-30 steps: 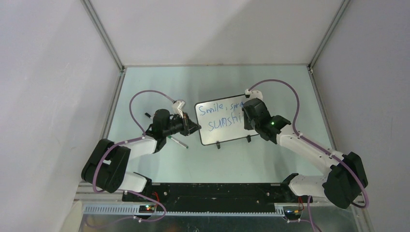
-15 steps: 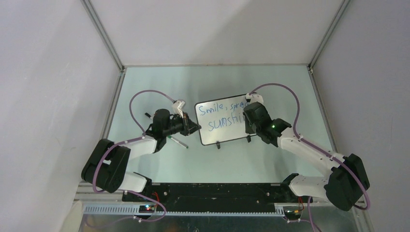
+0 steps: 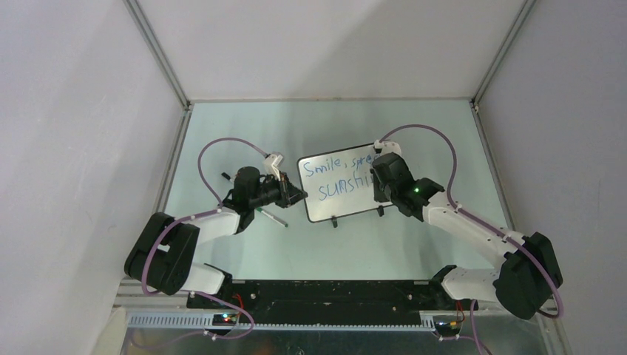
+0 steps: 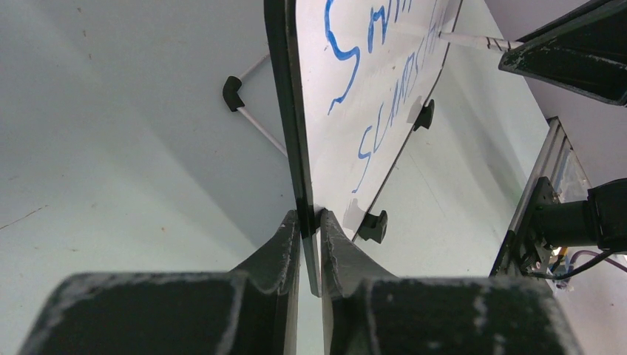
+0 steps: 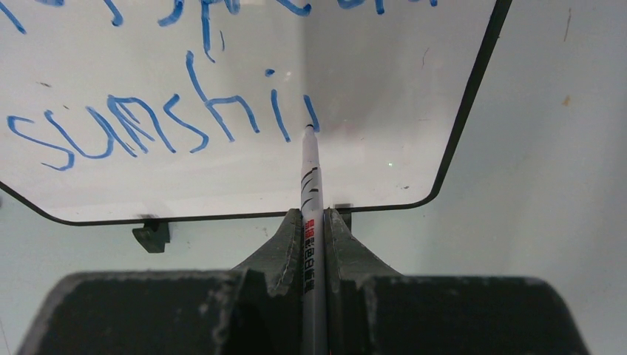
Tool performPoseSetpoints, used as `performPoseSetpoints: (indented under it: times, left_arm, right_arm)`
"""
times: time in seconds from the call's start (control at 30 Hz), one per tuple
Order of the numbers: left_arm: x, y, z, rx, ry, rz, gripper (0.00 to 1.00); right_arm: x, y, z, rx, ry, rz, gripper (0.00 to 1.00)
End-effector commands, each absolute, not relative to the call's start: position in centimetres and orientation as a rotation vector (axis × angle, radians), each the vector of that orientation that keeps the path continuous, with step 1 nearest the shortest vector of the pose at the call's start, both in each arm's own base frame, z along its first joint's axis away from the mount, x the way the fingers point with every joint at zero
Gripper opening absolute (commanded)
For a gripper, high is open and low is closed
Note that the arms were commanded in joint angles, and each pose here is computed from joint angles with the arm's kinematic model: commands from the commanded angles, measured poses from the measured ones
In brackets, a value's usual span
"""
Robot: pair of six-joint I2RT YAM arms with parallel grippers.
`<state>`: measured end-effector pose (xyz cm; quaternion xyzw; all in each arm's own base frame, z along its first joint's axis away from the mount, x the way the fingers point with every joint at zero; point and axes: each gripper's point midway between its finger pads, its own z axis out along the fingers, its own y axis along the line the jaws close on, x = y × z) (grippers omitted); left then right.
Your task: Write a sentence on the whiteboard
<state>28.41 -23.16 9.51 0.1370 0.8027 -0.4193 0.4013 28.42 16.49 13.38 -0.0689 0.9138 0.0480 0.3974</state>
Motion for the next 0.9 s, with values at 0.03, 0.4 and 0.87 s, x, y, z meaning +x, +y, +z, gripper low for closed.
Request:
performPoseSetpoints:
  times: [0.03,0.4,0.87]
  left_arm:
    - [28.8,-22.9,9.3,0.373,2.037,-1.001,0.06]
    - [28.8,-22.9,9.3,0.372,2.038,-1.002,0.05]
    - [28.8,-22.8,9.3,0.374,2.037,-0.998,0.05]
  right_arm:
    - [30.3,17.7,16.0,-0.161,2.246,0.162,0.00]
    - [30.9,17.3,17.1,-0.144,2.223,0.159,0.00]
    - [31.2,15.9,16.8,-0.094,2.234,0.107,0.00]
